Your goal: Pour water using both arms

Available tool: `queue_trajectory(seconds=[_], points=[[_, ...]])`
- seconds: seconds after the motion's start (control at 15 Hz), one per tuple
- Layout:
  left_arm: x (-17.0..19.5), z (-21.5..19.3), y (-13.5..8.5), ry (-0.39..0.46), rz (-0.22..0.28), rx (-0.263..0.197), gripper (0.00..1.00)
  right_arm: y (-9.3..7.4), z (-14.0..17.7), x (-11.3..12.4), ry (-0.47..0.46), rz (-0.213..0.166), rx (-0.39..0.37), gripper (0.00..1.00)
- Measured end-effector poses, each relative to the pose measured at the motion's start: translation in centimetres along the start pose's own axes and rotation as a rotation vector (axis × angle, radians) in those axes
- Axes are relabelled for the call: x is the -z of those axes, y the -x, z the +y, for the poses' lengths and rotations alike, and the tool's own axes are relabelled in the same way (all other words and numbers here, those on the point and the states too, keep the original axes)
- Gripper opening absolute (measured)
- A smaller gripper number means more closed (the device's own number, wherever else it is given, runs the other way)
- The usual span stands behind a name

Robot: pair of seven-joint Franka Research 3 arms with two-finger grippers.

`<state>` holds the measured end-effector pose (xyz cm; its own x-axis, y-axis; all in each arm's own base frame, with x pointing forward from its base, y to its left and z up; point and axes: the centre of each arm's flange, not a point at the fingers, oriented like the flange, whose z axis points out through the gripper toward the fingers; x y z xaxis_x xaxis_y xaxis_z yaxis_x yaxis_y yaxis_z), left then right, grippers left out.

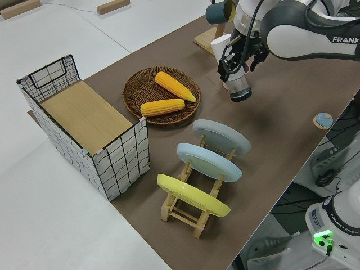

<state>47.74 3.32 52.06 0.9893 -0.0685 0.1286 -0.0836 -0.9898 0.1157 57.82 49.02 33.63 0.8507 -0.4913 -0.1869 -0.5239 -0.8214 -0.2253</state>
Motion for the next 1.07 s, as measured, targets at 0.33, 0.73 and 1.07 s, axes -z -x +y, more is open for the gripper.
queue_trajectory(seconds=[0.33, 0.73, 1.07], points=[[-0.7, 0.4, -0.3, -0.005, -0.01, -0.007, 0.64, -0.1, -0.3, 0.1, -0.006, 0.0, -0.016, 0.99], [-2.2, 2.7, -1.1, -0.013, -0.025, -0.033, 0.64, -0.1, -1.4, 4.2, 0.023, -0.015, -0.029, 0.99], [-2.9, 3.9, -1.5, -0.02, 0.016, -0.056, 0.64, -0.6, -1.5, 8.0, 0.068, -0.023, -0.016, 0.99]])
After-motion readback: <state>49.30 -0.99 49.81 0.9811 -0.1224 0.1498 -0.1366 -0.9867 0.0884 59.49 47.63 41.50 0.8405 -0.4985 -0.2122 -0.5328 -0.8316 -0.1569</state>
